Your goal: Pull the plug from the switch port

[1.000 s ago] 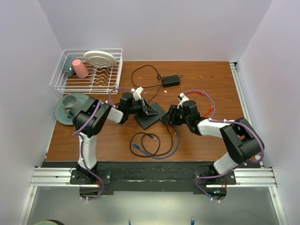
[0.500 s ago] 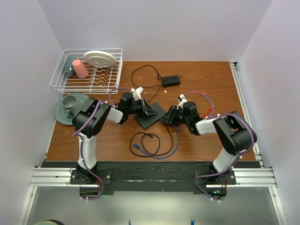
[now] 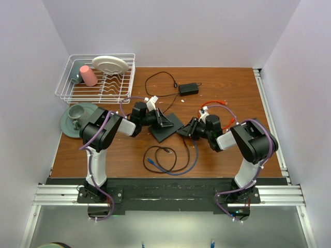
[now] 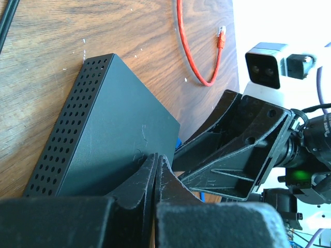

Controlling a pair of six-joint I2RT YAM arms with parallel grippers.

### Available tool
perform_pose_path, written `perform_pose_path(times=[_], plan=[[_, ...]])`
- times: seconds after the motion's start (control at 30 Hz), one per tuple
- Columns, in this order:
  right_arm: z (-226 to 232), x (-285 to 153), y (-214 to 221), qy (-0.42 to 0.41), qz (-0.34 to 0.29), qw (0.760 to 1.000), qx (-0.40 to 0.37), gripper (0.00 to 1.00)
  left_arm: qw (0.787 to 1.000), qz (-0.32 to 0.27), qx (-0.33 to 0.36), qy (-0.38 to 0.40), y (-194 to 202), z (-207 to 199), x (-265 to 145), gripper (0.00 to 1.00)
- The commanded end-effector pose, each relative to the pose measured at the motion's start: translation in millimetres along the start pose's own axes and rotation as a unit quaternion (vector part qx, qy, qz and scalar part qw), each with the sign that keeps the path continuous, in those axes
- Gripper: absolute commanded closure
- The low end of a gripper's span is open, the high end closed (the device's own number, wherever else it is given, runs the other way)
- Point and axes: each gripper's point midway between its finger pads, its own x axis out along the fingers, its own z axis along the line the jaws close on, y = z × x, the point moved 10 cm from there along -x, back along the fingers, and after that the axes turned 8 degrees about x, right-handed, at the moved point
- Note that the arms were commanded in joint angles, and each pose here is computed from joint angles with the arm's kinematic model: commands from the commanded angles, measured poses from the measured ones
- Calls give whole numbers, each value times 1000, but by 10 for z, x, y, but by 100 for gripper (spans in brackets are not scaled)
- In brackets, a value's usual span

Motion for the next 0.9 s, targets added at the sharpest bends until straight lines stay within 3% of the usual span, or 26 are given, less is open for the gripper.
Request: perform_pose_path(times=[0.0,0.53,0.73,0.87], plan=[[-61,37,-64,1,-31,999,26,61,993,58,-38,-98,377,379,-84,100],[-121,82,-89,6,-39,996,80,73,993,59,-37,-97,381,375,-91,100],[-129,118,-83,-12,-32,995,90,68,993,60,-38,-97,390,382,-90,100],[-185,150,-66,2,-24,995,96,78,993,60,-37,-96,385,374,-93,100]])
